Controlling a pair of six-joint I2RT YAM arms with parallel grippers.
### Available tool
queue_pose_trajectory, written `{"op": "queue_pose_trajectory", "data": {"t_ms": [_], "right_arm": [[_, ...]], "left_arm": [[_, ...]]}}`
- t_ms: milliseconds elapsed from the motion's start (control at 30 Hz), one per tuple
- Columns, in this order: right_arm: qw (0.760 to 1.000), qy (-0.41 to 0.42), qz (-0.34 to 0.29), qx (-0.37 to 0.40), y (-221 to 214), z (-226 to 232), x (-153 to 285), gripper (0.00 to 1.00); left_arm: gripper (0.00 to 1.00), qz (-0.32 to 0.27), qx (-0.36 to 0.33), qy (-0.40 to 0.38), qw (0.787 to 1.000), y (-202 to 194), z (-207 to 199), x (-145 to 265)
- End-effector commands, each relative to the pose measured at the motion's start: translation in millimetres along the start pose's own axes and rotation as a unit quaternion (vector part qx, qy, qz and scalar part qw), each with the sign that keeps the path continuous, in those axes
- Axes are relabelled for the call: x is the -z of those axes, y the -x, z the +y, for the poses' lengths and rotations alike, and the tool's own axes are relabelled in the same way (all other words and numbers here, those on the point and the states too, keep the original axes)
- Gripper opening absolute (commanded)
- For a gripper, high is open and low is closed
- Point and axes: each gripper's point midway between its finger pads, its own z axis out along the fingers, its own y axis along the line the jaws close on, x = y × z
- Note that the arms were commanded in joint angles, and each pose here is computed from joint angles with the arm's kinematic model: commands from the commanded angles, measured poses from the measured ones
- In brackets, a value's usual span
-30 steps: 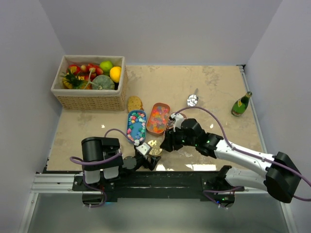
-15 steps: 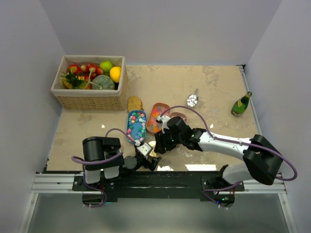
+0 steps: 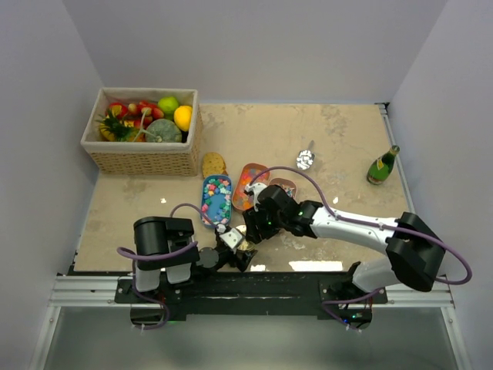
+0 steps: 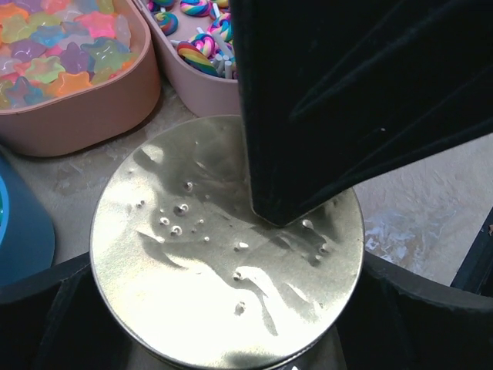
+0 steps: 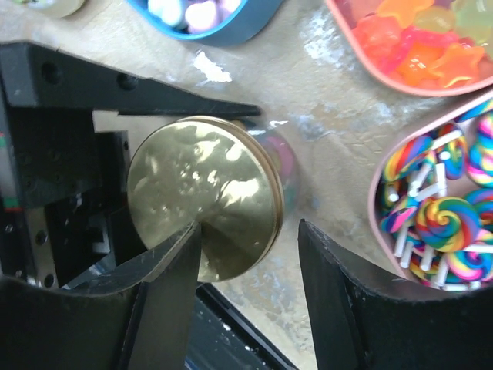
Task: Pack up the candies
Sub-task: Screw the bottle lid onto the packing bottle.
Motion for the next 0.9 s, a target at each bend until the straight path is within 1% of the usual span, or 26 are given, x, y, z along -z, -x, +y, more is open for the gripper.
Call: {"op": "queue_pose_trajectory", "data": {"t_ms": [0, 100, 133, 200, 233, 267, 300, 333, 367, 433, 467, 500, 533, 567, 600, 633, 700, 767, 800, 867], "right_arm": [[0.995, -0.087, 0.042, 0.010, -16, -29, 0, 0.55], [0.994, -0.095, 0.044, 0.011, -14, -29, -3, 0.55], [0.994, -0.097, 0.045, 0.009, -14, -29, -4, 0.55], [0.994, -0.101, 0.041, 0.009, -11, -29, -4, 0.55], [0.994, -0.103, 0.040, 0.007, -11, -30, -4, 0.55], [0.994, -0.105, 0.037, 0.007, -9, -30, -4, 0.55], [0.994, -0.105, 0.034, 0.005, -7, -30, -4, 0.55], [0.994, -0.107, 0.034, 0.004, -7, -30, -4, 0.55], [0.994, -0.108, 0.031, 0.003, -6, -30, -4, 0.55], [0.994, -0.108, 0.030, 0.003, -5, -30, -5, 0.55], [0.994, -0.109, 0.028, 0.002, -4, -31, -6, 0.55], [0.994, -0.108, 0.028, 0.003, -5, -30, -6, 0.55], [0.994, -0.109, 0.029, 0.004, -5, -31, -7, 0.55], [0.994, -0.108, 0.028, 0.004, -5, -31, -8, 0.55], [0.994, -0.109, 0.028, 0.004, -5, -31, -9, 0.55], [0.994, -0.110, 0.029, 0.004, -5, -32, -10, 0.55], [0.994, -0.110, 0.027, 0.005, -4, -31, -10, 0.54], [0.993, -0.112, 0.023, 0.005, -3, -32, -9, 0.54], [0.994, -0.111, 0.020, 0.006, -1, -32, -9, 0.54], [0.993, -0.114, 0.010, 0.002, 3, -32, -7, 0.54]], "left_arm": [[0.97, -0.063, 0.059, -0.051, 0.995, 28, -15, 10], [0.97, -0.079, 0.076, -0.055, 0.992, 39, -15, 17], [0.97, -0.077, 0.079, -0.055, 0.992, 38, -13, 22], [0.97, -0.090, 0.095, -0.059, 0.990, 50, -10, 35], [0.98, -0.069, 0.090, -0.055, 0.992, 40, -6, 40], [0.98, -0.092, 0.103, -0.062, 0.989, 56, -9, 42], [0.98, -0.086, 0.103, -0.069, 0.989, 57, -12, 43], [0.98, -0.039, 0.087, -0.060, 0.994, 38, -12, 37], [0.98, -0.055, 0.096, -0.065, 0.992, 56, -17, 36], [0.98, -0.011, 0.075, -0.064, 0.995, 49, -24, 31], [0.98, -0.030, 0.082, -0.070, 0.994, 66, -27, 34], [0.98, -0.028, 0.084, -0.067, 0.994, 68, -26, 35], [0.98, -0.010, 0.080, -0.064, 0.995, 63, -25, 37], [0.98, -0.018, 0.087, -0.064, 0.994, 72, -25, 39], [0.98, -0.014, 0.091, -0.048, 0.995, 72, -20, 39], [0.98, 0.013, 0.096, -0.031, 0.995, 66, -17, 40], [0.98, 0.018, 0.109, -0.004, 0.994, 72, -10, 41], [0.97, 0.041, 0.127, 0.014, 0.991, 72, -7, 43], [0.96, 0.047, 0.134, 0.021, 0.990, 72, -5, 42], [0.93, 0.085, 0.156, 0.042, 0.983, 63, -1, 41]]}}
